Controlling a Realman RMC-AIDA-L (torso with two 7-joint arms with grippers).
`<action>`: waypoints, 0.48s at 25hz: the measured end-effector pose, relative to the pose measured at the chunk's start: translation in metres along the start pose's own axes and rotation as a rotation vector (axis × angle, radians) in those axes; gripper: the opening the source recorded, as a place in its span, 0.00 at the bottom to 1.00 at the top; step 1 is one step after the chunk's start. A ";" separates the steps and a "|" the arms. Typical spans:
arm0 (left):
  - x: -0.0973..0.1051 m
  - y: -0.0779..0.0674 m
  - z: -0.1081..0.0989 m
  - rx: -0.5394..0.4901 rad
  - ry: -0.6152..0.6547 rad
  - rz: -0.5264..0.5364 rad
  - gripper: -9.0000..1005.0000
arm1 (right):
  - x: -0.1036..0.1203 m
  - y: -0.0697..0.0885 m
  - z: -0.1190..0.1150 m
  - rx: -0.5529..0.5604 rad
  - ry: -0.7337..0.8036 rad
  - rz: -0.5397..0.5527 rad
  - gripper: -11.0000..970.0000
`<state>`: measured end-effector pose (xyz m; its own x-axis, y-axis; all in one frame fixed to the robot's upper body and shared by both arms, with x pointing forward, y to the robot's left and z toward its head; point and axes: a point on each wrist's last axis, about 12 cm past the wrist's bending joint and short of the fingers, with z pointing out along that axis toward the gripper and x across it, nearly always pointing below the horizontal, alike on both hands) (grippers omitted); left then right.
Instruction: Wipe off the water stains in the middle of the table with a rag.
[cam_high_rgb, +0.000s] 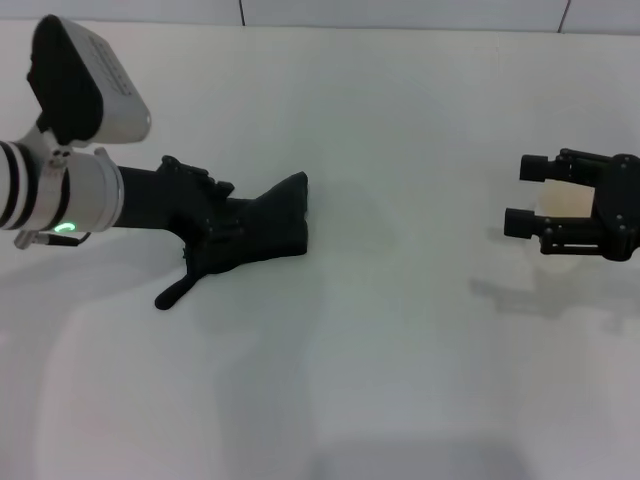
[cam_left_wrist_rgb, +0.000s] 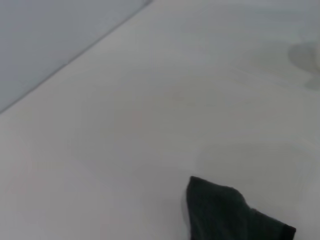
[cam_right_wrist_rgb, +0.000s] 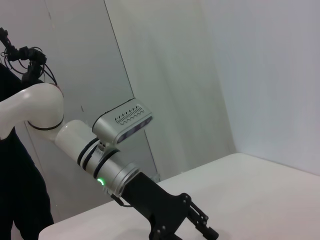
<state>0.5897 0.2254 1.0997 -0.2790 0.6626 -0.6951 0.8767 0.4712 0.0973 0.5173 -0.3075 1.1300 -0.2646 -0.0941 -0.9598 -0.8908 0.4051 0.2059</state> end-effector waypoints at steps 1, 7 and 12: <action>0.000 0.000 0.000 0.000 -0.001 -0.003 0.40 | 0.000 0.000 0.000 0.000 0.000 0.000 0.87; -0.002 0.007 -0.008 -0.031 -0.022 0.000 0.53 | -0.001 -0.001 0.001 0.008 0.000 0.002 0.87; -0.007 0.019 -0.019 -0.081 -0.060 0.040 0.73 | -0.002 -0.002 0.000 0.012 0.000 0.003 0.87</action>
<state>0.6004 0.2405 1.1204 -0.2184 0.6466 -0.7309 0.8514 0.4922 0.1811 0.5196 -0.3076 1.1317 -0.2671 -0.0932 -0.9592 -0.8856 0.4162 0.2061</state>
